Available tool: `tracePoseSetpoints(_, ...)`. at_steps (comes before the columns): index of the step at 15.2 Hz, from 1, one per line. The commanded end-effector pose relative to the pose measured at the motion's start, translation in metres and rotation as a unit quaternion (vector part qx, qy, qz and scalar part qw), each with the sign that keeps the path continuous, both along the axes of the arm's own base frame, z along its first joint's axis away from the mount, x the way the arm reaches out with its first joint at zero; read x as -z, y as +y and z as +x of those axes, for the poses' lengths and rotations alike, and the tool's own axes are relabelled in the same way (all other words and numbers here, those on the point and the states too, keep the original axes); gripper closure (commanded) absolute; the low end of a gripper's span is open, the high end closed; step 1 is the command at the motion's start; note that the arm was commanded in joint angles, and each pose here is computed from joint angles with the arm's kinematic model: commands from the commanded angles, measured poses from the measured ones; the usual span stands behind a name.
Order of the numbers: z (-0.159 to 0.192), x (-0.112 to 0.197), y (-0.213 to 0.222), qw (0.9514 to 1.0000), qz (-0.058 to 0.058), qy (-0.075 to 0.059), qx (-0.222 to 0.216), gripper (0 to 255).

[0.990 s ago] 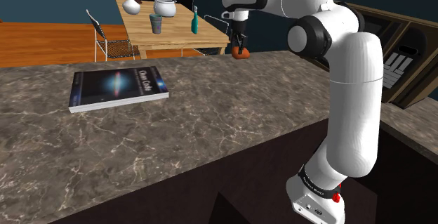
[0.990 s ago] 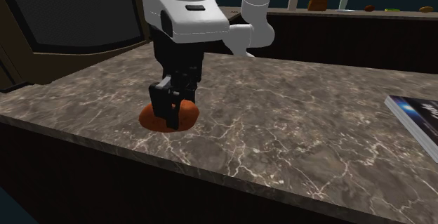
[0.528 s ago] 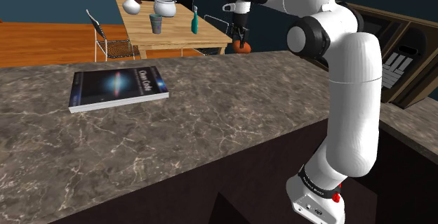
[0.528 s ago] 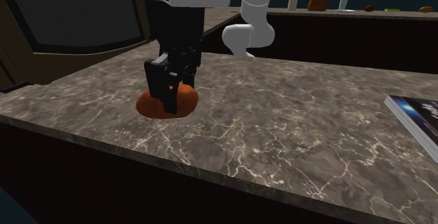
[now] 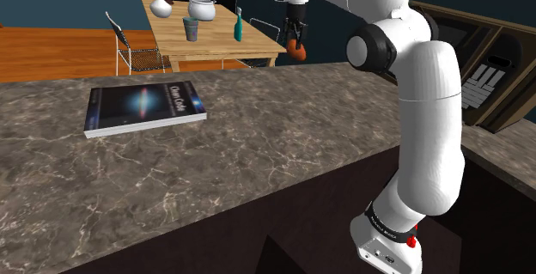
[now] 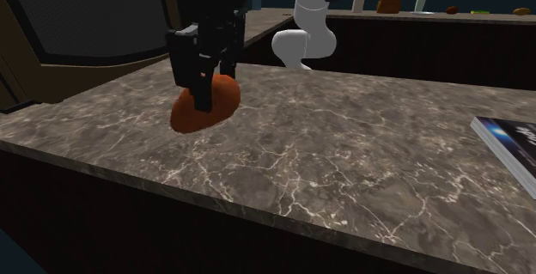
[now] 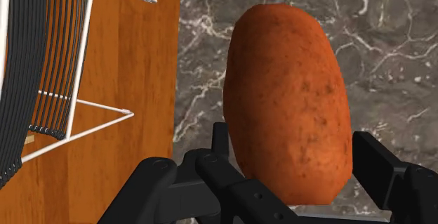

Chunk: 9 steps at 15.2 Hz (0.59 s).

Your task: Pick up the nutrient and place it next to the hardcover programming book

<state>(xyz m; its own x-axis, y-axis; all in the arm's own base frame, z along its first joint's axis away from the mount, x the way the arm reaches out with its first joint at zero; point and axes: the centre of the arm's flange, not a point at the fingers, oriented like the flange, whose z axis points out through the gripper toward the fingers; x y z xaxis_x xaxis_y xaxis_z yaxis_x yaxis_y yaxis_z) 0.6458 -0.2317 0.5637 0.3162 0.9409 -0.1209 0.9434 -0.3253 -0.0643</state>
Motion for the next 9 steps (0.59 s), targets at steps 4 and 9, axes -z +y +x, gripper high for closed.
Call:
tracePoseSetpoints(4,-0.006,-0.014,0.026,1.0000,0.000,0.000,0.000,255)
tracePoseSetpoints(9,-0.019,-0.014,0.090,1.0000,0.000,0.000,0.000,255)
